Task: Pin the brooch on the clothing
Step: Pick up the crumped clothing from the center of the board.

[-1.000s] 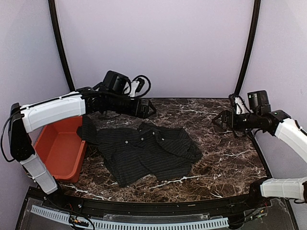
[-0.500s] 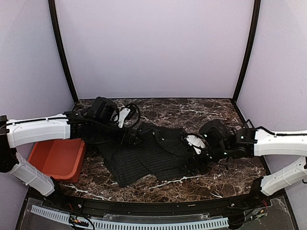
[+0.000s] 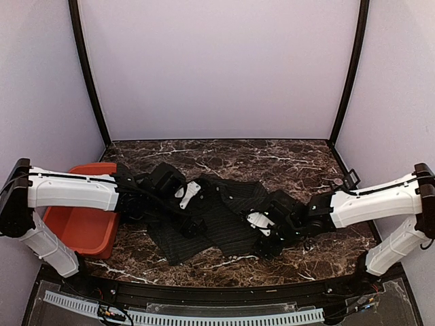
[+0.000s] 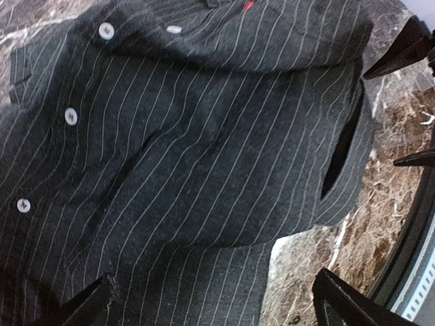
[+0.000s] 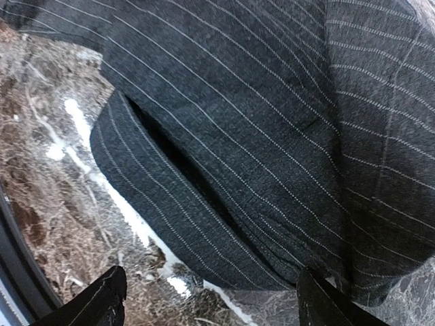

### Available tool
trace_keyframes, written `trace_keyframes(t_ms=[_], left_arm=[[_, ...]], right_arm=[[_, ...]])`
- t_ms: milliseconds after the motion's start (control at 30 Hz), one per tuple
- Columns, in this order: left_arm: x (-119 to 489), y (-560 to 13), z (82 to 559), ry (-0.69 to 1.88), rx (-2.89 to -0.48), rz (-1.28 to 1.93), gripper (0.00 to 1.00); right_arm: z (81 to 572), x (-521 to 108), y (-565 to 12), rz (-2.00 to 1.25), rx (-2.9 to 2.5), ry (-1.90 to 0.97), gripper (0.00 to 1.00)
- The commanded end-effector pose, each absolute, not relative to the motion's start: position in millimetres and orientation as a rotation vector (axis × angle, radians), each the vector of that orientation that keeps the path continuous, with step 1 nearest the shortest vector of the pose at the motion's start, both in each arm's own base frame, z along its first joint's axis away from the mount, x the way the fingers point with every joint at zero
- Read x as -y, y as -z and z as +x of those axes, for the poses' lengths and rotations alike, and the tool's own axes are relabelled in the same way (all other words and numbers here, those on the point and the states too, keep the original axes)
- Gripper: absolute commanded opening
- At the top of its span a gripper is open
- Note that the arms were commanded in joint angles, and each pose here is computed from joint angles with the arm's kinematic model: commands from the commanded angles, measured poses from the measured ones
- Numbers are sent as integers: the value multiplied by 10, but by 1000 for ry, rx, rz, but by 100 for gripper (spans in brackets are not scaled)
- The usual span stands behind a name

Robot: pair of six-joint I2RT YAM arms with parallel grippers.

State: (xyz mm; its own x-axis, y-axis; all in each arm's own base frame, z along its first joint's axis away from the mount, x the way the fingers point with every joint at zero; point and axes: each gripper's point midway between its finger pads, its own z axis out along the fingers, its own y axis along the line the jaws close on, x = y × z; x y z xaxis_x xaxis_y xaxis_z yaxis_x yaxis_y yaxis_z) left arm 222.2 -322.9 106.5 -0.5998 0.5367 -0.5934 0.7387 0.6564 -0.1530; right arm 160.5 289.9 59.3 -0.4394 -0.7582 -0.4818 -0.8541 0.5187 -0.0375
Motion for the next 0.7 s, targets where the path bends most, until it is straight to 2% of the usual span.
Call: trace_keyframes(t_ms=[0,167,300,400,467,500,533,567,600,667], left_arm=[[2981,-749,2234,376,-2498,905,99],[2849,-407,2199,276,-2612,870,99],[2849,-274,2178,269,-2636,882,99],[2835,-195,2174,242,-2657,896,97],[2819,-160,2190,216,-2664,900,87],[2818,-156,2203,207,-2663,901,74],[2805,-127,2197,196,-2673,906,54],[2809,-121,2202,193,-2674,908,43],[2808,-111,2200,188,-2678,911,23],[2799,-138,2225,172,-2671,903,4]], right_arm=[[1704,-2869,-478,-1325,-2316,-171,85],[1777,-2749,-331,-1302,-2377,-34,85],[1689,-2797,-447,-1277,-2383,-146,88],[1653,-2810,-742,-1224,-2340,-247,91],[1699,-2764,-1054,-1149,-2285,-293,92],[1739,-2718,-1188,-1106,-2261,-301,94],[1785,-2666,-1309,-1065,-2237,-299,95],[1838,-2602,-1404,-1025,-2219,-285,96],[1905,-2518,-1475,-981,-2210,-254,98],[2008,-2390,-1533,-913,-2214,-215,99]])
